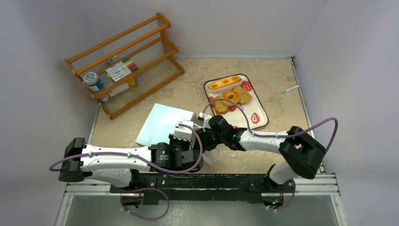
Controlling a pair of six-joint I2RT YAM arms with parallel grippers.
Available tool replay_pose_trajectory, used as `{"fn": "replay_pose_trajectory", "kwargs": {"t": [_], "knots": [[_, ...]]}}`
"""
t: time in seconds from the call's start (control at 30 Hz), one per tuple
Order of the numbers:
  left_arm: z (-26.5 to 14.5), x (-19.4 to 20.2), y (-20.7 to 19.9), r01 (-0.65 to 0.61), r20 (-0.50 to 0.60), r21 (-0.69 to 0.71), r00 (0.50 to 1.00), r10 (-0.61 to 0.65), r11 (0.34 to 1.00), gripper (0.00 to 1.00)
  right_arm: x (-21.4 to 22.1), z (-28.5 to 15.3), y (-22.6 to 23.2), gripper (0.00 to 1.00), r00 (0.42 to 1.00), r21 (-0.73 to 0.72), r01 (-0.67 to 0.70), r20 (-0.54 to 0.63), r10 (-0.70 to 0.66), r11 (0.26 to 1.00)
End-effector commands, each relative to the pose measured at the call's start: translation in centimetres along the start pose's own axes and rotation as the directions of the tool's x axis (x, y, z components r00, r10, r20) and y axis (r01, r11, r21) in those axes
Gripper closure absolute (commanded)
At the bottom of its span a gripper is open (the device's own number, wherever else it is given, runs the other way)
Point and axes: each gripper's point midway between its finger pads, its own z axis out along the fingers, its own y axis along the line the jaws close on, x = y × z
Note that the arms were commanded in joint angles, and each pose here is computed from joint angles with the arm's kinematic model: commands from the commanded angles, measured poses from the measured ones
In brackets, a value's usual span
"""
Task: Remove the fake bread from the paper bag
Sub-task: Take out the fake bread from the paper bag.
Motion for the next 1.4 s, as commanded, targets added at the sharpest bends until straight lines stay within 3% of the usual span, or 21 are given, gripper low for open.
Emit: {"fn": "replay_pose_trajectory", "kwargs": {"t": [0.0, 0.3, 1.37], "knots": [[-0.3, -0.8, 0.5, 0.006, 0.034, -0.001, 0.999, -0.006, 1.000, 1.00, -2.7, -0.6, 0.7, 0.45, 0.993, 0.036, 0.065, 0.096, -0.068, 0.997], [-0.2, -0.5, 0.6, 0.014, 0.032, -0.001, 0.999, -0.014, 1.000, 1.00, -2.7, -1.3, -0.4, 0.39, 0.989, 0.106, 0.106, 0.094, -0.116, 0.989], [-0.2, -0.3, 1.0, 0.019, 0.028, -0.001, 0.999, -0.019, 1.000, 1.00, -0.2, 2.7, -0.9, 0.43, 0.987, -0.014, 0.159, 0.014, -0.159, 0.987]]}}
